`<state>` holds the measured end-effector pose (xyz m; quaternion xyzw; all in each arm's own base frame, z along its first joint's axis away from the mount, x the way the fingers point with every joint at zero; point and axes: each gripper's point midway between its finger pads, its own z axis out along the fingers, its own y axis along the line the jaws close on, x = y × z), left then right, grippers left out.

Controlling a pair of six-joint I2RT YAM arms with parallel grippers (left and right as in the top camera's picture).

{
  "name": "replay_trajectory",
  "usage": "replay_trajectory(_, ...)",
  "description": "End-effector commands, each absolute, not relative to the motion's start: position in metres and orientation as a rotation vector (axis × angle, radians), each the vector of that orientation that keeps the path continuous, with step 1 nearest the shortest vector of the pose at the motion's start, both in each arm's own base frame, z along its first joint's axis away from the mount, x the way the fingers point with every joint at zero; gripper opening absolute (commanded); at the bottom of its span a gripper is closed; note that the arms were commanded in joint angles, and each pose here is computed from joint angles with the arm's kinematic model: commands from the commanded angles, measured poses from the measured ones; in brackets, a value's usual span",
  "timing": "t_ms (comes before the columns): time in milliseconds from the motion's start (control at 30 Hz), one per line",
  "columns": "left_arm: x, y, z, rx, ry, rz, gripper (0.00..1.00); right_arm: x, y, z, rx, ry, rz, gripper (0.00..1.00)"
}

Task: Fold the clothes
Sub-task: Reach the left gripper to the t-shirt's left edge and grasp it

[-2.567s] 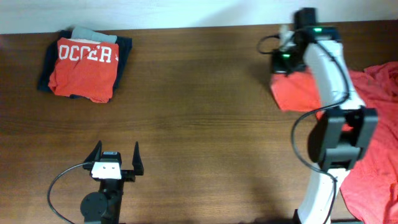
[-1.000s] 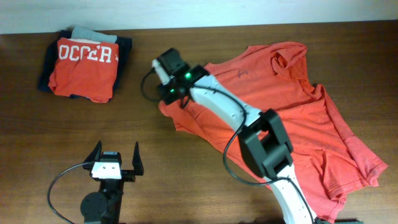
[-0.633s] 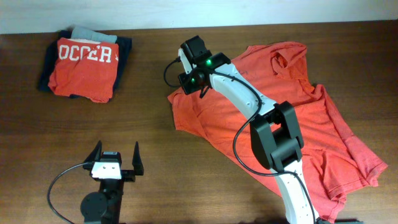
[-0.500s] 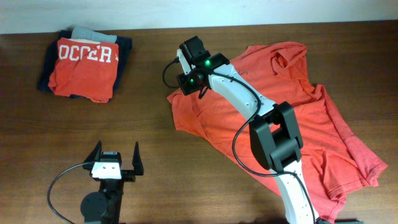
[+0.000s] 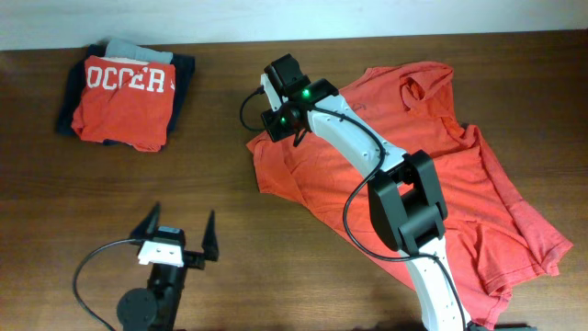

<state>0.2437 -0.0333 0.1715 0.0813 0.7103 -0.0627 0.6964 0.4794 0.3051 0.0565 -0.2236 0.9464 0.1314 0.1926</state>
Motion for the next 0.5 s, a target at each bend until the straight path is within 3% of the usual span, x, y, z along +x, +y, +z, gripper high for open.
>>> replay_trajectory(0, 0.237, -0.058, 0.160, 0.236, 1.674, -0.321, 0.99, 0.483, 0.309, 0.069, -0.641, 2.621, 0.369, 0.04)
replay_trajectory(200, 0.243, -0.060, 0.154, 0.221, 1.849, -0.364, 0.99, 0.483, 0.309, 0.069, -0.641, 2.621, 0.369, 0.05)
replay_trajectory(367, 0.273, -0.061, 0.175, 0.259, 1.973, -0.358, 0.99, 0.483, 0.309, 0.069, -0.641, 2.621, 0.369, 0.05)
replay_trajectory(467, 0.291, -0.071, 0.162, 0.269, 2.149, -0.411, 0.99, 0.483, 0.309, 0.069, -0.641, 2.621, 0.369, 0.05)
